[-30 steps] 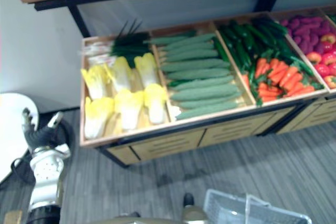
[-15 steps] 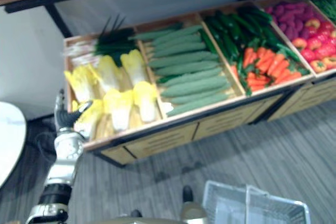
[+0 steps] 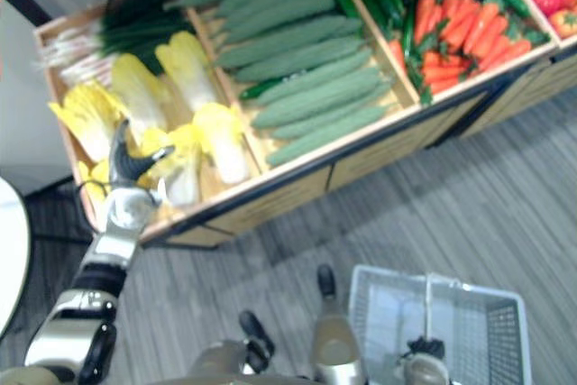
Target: Pick vegetable in the basket
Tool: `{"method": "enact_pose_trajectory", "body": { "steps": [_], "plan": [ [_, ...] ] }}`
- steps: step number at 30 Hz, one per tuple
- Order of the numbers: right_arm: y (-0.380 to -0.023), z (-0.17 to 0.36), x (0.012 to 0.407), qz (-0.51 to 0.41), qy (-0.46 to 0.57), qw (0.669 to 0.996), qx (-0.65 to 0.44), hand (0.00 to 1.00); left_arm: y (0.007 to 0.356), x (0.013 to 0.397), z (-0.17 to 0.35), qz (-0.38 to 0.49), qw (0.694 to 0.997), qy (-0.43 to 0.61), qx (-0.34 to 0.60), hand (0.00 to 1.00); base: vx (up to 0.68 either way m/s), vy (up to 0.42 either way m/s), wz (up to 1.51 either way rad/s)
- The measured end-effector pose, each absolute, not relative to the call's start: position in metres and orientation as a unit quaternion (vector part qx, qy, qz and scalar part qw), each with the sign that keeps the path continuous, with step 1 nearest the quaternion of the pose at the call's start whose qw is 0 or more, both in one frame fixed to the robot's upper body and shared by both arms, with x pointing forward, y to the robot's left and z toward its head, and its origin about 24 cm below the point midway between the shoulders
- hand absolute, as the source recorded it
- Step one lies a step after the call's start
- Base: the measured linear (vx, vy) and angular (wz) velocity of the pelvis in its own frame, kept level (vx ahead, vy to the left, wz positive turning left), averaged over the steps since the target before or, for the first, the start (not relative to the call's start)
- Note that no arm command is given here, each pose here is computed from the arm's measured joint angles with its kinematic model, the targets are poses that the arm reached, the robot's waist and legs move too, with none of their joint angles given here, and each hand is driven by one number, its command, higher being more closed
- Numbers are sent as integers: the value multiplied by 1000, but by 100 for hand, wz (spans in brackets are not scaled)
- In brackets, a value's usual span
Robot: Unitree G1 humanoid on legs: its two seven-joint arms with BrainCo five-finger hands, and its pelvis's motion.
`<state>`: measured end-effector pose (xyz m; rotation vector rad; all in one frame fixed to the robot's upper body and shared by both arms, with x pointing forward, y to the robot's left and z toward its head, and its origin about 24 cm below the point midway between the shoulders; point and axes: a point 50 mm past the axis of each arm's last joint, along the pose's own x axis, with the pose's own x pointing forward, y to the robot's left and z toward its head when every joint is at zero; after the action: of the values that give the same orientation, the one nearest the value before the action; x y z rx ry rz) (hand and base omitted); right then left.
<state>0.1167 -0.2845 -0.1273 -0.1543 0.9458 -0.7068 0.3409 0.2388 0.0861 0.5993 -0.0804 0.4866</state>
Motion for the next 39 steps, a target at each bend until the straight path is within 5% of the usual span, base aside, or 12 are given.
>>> {"method": "enact_pose_trajectory", "body": {
  "steps": [4, 5, 26, 39],
  "plan": [
    [-285, -123, 128, -336, 428, 836, -72, 100, 242, 352, 90, 236, 916, -28, 324, 0, -26, -20, -19],
    [-286, -122, 130, -337, 425, 837, -73, 100, 240, 354, 95, 238, 914, -38, 326, 100, -14, -21, -11],
    [-305, -84, 165, -379, 314, 868, -66, 100, 235, 360, 102, 204, 886, -34, 415, 100, -13, -12, 0],
    [-314, -92, 129, -408, 341, 844, -70, 100, 240, 325, 122, 242, 877, -113, 400, 100, -63, -8, 19]
  ]
}}
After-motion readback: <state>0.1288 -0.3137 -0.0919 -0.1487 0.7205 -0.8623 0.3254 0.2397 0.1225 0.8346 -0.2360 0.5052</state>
